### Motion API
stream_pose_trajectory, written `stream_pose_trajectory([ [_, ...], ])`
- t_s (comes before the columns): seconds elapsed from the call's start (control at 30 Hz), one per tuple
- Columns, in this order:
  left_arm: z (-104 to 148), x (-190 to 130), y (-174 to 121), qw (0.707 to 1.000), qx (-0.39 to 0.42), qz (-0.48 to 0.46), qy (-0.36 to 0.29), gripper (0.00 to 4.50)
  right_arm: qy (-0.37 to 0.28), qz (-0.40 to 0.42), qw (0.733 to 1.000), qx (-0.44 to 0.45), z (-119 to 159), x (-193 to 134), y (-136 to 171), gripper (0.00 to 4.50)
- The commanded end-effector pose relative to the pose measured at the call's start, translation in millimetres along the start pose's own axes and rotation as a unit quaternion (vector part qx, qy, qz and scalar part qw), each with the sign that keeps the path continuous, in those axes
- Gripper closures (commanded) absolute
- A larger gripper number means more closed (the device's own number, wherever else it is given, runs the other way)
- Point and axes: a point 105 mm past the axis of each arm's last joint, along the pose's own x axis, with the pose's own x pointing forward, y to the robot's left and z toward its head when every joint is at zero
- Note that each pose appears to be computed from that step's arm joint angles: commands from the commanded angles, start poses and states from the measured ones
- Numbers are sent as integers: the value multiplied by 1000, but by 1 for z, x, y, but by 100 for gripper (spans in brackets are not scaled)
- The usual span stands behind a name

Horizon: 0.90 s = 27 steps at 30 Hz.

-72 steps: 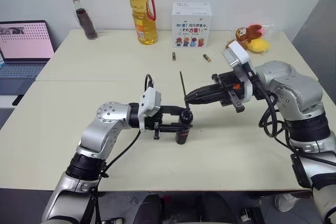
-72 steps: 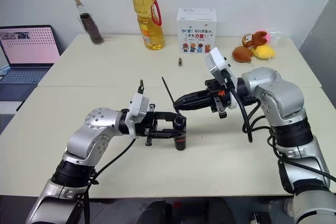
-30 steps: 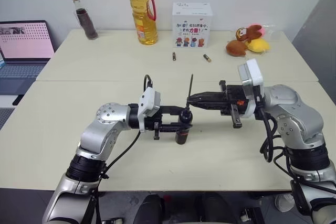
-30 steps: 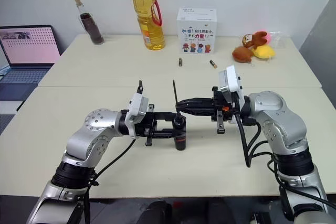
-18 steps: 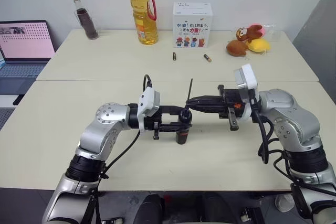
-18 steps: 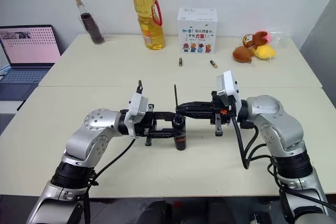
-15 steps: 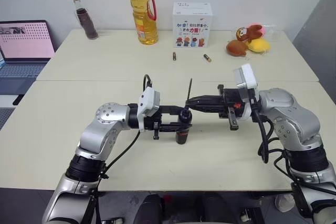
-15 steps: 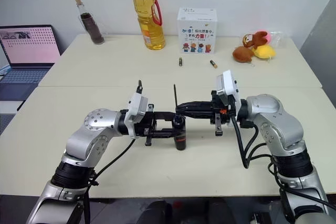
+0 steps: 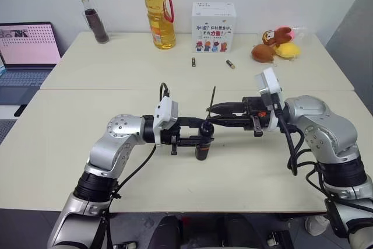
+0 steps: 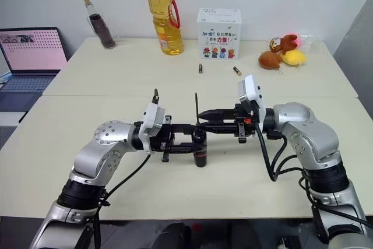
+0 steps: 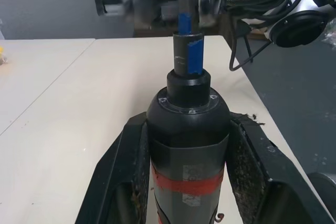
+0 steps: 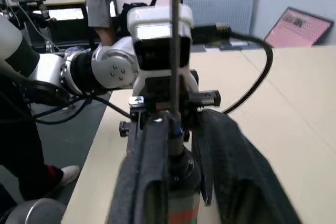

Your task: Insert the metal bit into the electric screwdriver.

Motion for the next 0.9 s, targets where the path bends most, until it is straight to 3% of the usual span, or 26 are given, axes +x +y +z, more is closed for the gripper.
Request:
stream_pose_trajectory([
  [0.03, 0, 5, -6, 1000, 6, -22, 2, 283, -4, -33, 999, -18, 20, -15, -6, 245],
  [0.37, 7, -1, 11, 1000, -2, 17, -4, 283, -28, -101, 994, -25, 52, -39, 3, 9],
  [0.5, 27, -20, 39, 996, -11, 81, 18, 283, -51, -167, 984, -35, 57, -42, 2, 1],
  [0.6, 41, -42, 61, 987, 15, 124, 96, 283, -56, -213, 975, -28, 46, -45, 6, 1],
  [0.7, 43, -58, 61, 980, 26, 105, 169, 283, -45, -224, 973, -26, 32, -43, 16, 1],
  [0.83, 36, -71, 64, 965, 7, 85, 248, 283, -37, -243, 969, -20, 20, -41, 23, 1],
  [0.9, 17, -71, 72, 956, -2, 89, 281, 283, -36, -251, 967, -16, 14, -40, 23, 1],
])
